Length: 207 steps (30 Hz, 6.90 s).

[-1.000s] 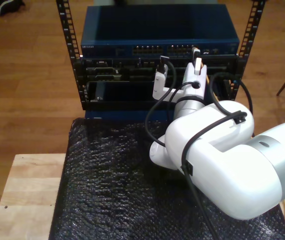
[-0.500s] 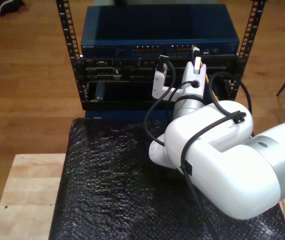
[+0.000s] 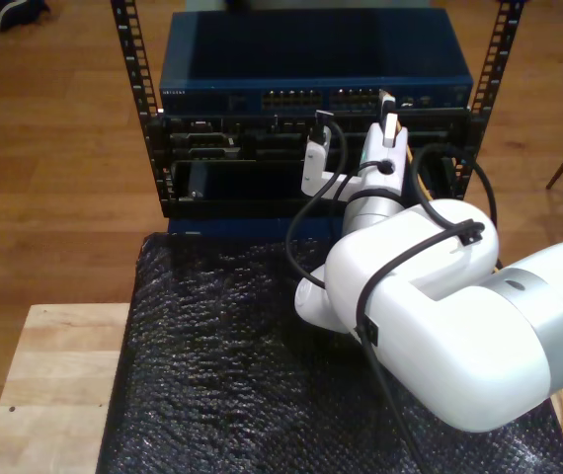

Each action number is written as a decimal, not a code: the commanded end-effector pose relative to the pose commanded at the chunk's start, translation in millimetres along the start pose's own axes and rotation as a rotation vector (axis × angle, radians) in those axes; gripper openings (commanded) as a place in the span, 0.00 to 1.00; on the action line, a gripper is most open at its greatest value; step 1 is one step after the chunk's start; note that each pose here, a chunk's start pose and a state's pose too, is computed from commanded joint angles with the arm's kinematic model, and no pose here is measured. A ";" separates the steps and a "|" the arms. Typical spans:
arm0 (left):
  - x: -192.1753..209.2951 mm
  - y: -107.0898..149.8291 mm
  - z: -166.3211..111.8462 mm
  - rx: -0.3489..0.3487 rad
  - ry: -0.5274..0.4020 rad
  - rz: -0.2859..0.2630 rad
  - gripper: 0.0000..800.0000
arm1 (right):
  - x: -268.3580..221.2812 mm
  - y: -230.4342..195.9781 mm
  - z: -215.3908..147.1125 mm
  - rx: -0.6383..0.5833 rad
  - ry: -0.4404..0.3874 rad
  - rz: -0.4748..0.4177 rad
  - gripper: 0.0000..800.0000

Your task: Grab the cable and plug it in

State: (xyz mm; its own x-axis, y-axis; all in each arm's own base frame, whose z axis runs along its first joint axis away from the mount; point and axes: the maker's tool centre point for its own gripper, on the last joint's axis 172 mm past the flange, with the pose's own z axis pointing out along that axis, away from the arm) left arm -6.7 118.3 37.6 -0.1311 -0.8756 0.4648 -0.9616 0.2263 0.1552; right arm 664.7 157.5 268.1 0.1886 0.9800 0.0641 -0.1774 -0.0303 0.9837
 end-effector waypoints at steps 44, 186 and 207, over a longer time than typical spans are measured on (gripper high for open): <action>0.0 0.0 0.0 0.000 0.000 0.000 1.00 | -14.4 -4.0 4.4 0.006 -0.021 -0.008 0.00; 0.0 0.0 0.0 0.000 0.000 0.000 1.00 | -6.0 0.7 2.1 0.013 -0.107 0.007 0.00; 0.0 0.0 0.0 0.000 0.000 0.000 1.00 | -3.2 0.3 2.9 0.020 -0.100 0.000 0.00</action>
State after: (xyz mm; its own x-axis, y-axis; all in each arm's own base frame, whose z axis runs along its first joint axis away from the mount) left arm -6.7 118.3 37.6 -0.1311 -0.8756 0.4648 -0.9616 0.2263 0.1552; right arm 666.9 153.8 268.6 0.2838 0.9555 0.0798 -0.1580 -0.0355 0.9868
